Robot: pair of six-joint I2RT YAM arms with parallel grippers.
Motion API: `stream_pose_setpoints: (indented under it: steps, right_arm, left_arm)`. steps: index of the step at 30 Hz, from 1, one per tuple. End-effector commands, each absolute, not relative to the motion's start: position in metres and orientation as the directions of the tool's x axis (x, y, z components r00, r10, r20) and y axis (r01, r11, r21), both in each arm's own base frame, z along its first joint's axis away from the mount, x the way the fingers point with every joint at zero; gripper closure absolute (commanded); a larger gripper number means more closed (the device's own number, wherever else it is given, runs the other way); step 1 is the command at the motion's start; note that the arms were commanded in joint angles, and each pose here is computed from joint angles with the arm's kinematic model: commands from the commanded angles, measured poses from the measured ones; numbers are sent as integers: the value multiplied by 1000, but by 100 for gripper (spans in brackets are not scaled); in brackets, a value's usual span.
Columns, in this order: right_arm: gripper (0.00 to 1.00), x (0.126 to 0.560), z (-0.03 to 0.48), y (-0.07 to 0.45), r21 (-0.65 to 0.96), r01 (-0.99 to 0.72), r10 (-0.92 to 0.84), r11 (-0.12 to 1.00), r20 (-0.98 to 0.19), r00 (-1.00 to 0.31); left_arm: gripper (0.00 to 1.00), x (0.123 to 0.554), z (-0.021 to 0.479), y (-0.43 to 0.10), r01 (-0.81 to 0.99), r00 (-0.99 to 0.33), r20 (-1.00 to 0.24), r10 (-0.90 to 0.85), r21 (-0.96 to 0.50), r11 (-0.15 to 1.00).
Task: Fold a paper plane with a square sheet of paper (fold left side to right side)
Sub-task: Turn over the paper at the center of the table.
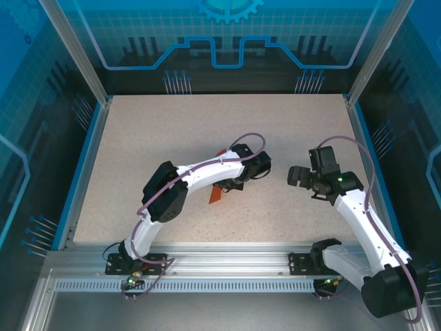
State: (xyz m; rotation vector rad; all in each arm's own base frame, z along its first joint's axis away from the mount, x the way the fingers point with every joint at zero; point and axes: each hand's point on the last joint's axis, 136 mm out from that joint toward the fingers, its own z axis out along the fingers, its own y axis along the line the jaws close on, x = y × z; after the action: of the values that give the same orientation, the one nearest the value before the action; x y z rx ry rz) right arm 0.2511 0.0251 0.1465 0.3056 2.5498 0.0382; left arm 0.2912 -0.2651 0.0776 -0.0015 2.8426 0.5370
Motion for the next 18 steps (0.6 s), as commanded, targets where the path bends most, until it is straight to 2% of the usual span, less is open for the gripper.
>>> stream_pose_setpoints:
  steps: [1,9,18]
  right_arm:
    - [0,246,144,22,108,211,236,972,-531,-814]
    - [0,244,140,30,145,181,231,973,-516,-825]
    - [0,244,138,45,211,127,218,969,-499,-839]
  left_arm:
    - [100,290,61,-285,-73,-986,-167,-29,268,961]
    - [100,298,38,-306,-78,-995,-64,-70,119,990]
    - [76,304,48,-325,-7,-999,-35,-8,-30,1000]
